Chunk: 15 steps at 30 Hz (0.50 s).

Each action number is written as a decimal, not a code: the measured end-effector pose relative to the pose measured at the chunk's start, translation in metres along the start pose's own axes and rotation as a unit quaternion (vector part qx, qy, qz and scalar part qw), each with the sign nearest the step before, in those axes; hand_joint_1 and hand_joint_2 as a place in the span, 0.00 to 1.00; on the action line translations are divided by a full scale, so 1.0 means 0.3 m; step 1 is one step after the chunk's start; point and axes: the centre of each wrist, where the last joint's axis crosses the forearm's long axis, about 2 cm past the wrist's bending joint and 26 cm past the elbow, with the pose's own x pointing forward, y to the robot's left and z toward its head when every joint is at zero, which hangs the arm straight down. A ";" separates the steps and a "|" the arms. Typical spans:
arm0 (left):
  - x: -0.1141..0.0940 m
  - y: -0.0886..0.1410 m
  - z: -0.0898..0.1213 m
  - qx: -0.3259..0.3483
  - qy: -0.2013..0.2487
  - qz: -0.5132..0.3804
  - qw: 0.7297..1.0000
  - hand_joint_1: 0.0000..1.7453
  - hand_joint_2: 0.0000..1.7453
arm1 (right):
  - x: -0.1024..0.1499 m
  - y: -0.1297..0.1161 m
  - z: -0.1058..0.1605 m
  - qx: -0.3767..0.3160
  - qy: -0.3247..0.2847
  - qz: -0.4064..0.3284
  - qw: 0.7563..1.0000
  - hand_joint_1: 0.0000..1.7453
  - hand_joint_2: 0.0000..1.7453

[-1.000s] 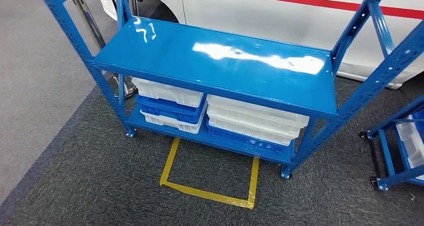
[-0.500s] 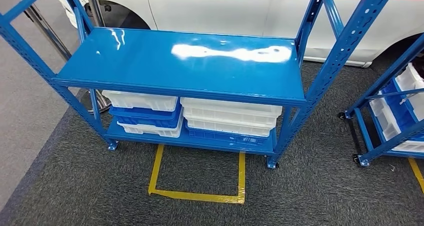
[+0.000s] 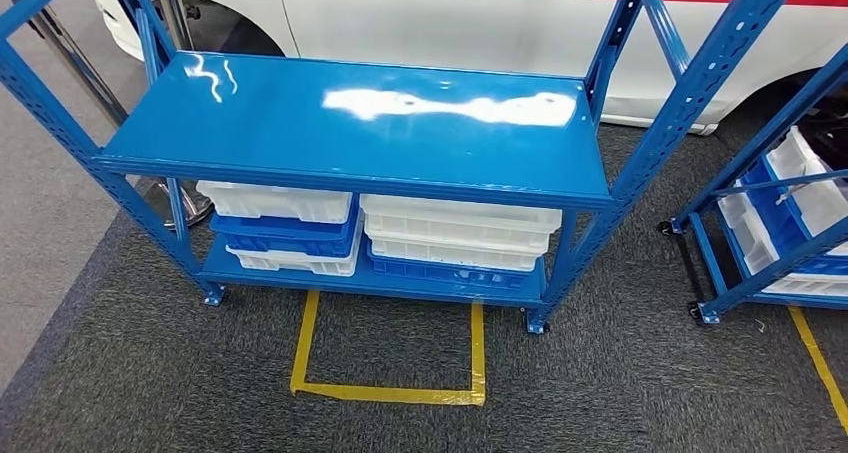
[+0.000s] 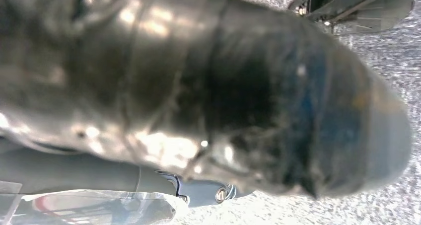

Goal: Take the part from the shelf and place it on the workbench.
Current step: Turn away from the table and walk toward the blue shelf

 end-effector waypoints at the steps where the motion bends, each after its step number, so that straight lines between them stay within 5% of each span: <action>1: 0.001 0.001 0.000 0.003 0.000 -0.002 1.000 0.00 1.00 | -0.001 0.000 0.000 -0.001 0.003 0.001 1.000 0.00 0.50; 3: 0.003 0.001 0.000 0.008 -0.001 -0.004 1.000 0.00 1.00 | -0.002 0.000 0.001 -0.002 0.006 0.002 1.000 0.00 1.00; 15: 0.009 -0.004 0.000 0.006 -0.007 -0.004 1.000 0.00 1.00 | 0.002 0.009 0.004 0.007 -0.002 0.009 1.000 0.00 1.00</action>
